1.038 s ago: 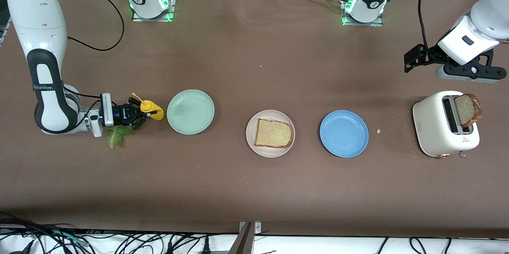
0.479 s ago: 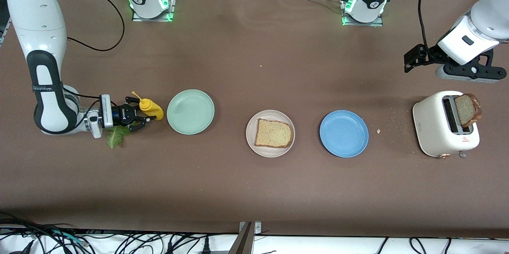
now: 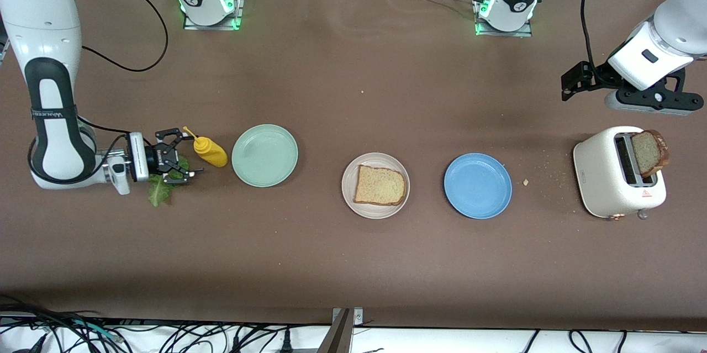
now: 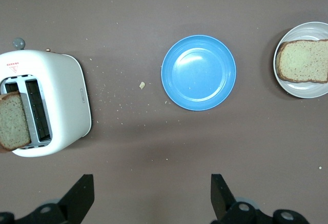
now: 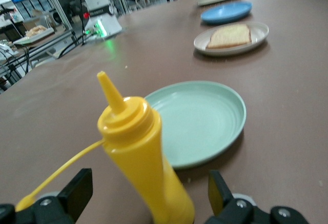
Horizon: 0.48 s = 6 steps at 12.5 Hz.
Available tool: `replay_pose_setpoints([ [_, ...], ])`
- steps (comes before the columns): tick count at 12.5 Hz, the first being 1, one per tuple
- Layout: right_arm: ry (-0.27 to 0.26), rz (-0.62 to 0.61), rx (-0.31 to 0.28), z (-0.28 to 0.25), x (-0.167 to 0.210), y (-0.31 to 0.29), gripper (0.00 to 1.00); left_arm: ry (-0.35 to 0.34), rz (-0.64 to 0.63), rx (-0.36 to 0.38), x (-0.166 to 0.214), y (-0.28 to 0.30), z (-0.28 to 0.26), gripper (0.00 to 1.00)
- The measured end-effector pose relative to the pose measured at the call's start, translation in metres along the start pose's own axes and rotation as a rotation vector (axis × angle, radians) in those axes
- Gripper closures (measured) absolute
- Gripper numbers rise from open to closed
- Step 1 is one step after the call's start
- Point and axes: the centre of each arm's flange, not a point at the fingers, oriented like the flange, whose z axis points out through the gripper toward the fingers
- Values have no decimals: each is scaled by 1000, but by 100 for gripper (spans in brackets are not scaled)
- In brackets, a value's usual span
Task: Make sandwich in beige plate with both arms
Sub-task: 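Open the right gripper and draw it back from the bottle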
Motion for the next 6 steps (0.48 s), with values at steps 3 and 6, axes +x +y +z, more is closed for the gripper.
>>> replay_pose_setpoints([
  [3,-135,112,-47,-49,30,-13,0,0,0,0,0,0,0,0],
  [6,-297,257,-114,-86,54,-25,0,0,0,0,0,0,0,0],
])
